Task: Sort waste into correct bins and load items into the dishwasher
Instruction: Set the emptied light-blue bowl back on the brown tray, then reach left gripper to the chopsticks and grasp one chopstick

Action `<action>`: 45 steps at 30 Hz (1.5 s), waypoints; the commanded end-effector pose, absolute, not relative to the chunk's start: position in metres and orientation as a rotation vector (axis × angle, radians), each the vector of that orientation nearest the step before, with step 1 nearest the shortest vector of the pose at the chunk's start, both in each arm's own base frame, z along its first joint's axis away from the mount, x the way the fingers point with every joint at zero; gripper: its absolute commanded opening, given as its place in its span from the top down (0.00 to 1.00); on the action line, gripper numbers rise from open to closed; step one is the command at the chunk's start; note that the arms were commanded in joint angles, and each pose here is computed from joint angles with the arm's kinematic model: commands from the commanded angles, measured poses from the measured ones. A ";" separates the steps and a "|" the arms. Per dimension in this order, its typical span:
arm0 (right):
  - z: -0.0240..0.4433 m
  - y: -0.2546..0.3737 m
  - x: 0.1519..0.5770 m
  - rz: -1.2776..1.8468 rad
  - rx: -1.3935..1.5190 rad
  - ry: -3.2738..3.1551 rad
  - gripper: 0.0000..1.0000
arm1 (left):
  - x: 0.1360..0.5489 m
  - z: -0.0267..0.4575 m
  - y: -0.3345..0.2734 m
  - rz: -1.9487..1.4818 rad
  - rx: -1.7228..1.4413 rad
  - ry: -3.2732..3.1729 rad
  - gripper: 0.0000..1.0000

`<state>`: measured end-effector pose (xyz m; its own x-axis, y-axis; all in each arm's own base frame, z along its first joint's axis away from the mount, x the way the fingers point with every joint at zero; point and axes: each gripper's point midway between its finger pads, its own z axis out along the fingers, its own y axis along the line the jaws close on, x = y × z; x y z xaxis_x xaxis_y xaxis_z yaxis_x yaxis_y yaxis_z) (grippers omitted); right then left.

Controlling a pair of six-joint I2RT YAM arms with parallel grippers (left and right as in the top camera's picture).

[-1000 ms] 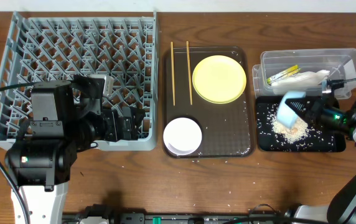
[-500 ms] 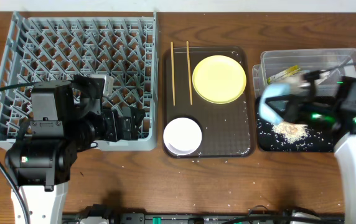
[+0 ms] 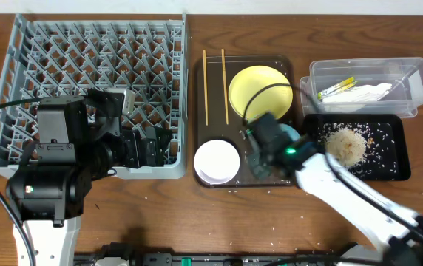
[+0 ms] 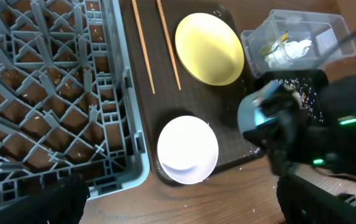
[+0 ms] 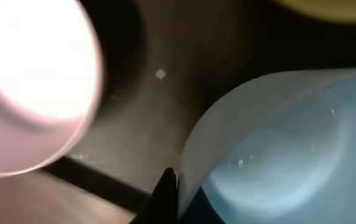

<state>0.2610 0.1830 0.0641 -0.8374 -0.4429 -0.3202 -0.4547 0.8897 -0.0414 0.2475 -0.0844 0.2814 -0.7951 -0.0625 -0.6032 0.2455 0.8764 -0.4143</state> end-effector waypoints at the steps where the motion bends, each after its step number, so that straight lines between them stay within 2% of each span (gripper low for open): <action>1: 0.059 0.165 0.273 -0.168 -0.573 2.708 0.99 | 0.248 0.287 -0.085 -0.625 0.159 2.392 0.02; 2: 0.059 0.167 0.274 -0.153 -0.574 2.703 0.99 | 0.248 0.287 -0.085 -0.625 0.159 2.392 0.02; 4: 0.060 0.173 0.274 -0.105 -0.578 2.703 0.72 | 0.248 0.287 -0.085 -0.625 0.159 2.392 0.02; 5: 0.060 0.173 0.273 -0.106 -0.578 2.706 0.64 | 0.248 0.287 -0.085 -0.625 0.159 2.392 0.02; 9: 0.061 0.172 0.274 -0.103 -0.572 2.704 0.55 | 0.248 0.287 -0.085 -0.625 0.159 2.392 0.02; 14: 0.079 0.179 0.285 -0.047 -0.537 2.657 0.54 | 0.248 0.287 -0.085 -0.625 0.159 2.392 0.02; 21: 0.138 0.220 0.319 0.331 -0.440 2.556 0.55 | 0.249 0.288 -0.085 -0.625 0.160 2.389 0.02; 28: 0.184 0.204 0.362 0.373 -0.259 2.449 0.61 | 0.256 0.294 -0.085 -0.620 0.163 2.348 0.02; 36: 0.183 0.197 0.379 0.385 -0.112 2.431 0.60 | 0.268 0.307 -0.086 -0.653 0.091 2.290 0.02; 41: 0.179 0.178 0.384 0.366 -0.025 2.452 0.49 | 0.277 0.310 -0.086 -0.710 -0.035 2.283 0.01; 45: 0.172 0.161 0.382 0.363 0.020 2.499 0.45 | 0.289 0.302 -0.087 -0.651 -0.036 2.320 0.06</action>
